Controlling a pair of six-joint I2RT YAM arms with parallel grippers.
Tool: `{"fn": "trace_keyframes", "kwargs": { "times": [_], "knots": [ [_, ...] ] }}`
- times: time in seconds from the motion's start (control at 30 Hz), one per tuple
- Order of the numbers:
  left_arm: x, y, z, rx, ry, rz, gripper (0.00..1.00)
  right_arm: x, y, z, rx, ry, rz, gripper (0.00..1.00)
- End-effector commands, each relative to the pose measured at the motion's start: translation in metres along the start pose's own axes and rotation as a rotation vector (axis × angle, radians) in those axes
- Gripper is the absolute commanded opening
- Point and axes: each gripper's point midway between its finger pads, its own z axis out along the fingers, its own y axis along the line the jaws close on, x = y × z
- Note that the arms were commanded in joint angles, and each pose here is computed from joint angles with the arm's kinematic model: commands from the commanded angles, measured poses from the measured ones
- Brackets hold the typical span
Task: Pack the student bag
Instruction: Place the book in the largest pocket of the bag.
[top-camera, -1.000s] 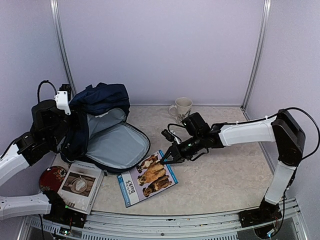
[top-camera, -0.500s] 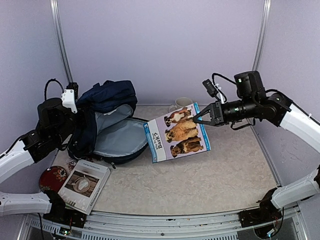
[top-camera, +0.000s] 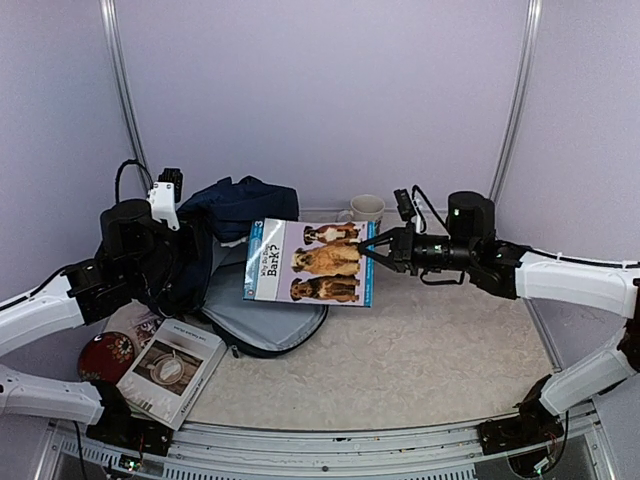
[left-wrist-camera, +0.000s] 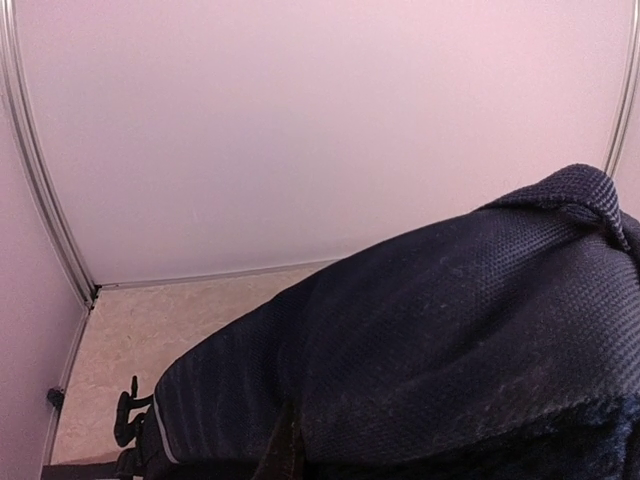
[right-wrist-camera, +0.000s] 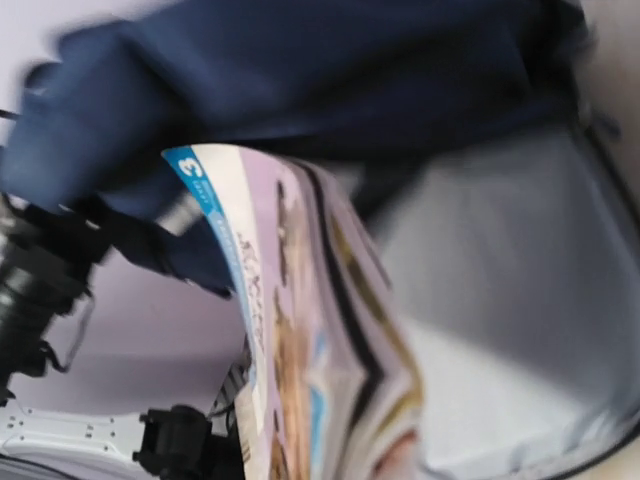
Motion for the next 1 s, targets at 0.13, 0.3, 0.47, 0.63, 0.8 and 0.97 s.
{"fn": "trace_keyframes", "kwargs": {
  "times": [0.13, 0.3, 0.47, 0.63, 0.8, 0.97],
  "knots": [
    [-0.099, -0.016, -0.023, 0.096, -0.333, -0.249, 0.00, 0.022, -0.004, 0.023, -0.100, -0.013, 0.123, 0.00],
    [-0.106, -0.018, -0.029, 0.117, -0.354, -0.254, 0.00, 0.022, -0.030, 0.037, -0.043, -0.043, 0.162, 0.00],
    [-0.103, -0.034, -0.032, 0.180, -0.339, -0.265, 0.00, -0.030, -0.017, 0.070, -0.127, -0.193, 0.151, 0.00],
    [-0.100, -0.063, -0.035, 0.266, -0.332, -0.271, 0.00, -0.061, -0.020, 0.101, -0.147, -0.339, 0.214, 0.00],
    [-0.108, -0.083, -0.042, 0.328, -0.356, -0.253, 0.00, -0.069, -0.033, 0.134, -0.045, -0.437, 0.226, 0.00],
    [-0.125, -0.084, -0.050, 0.355, -0.406, -0.278, 0.00, -0.057, -0.050, 0.168, 0.012, -0.456, 0.294, 0.00]
  ]
}}
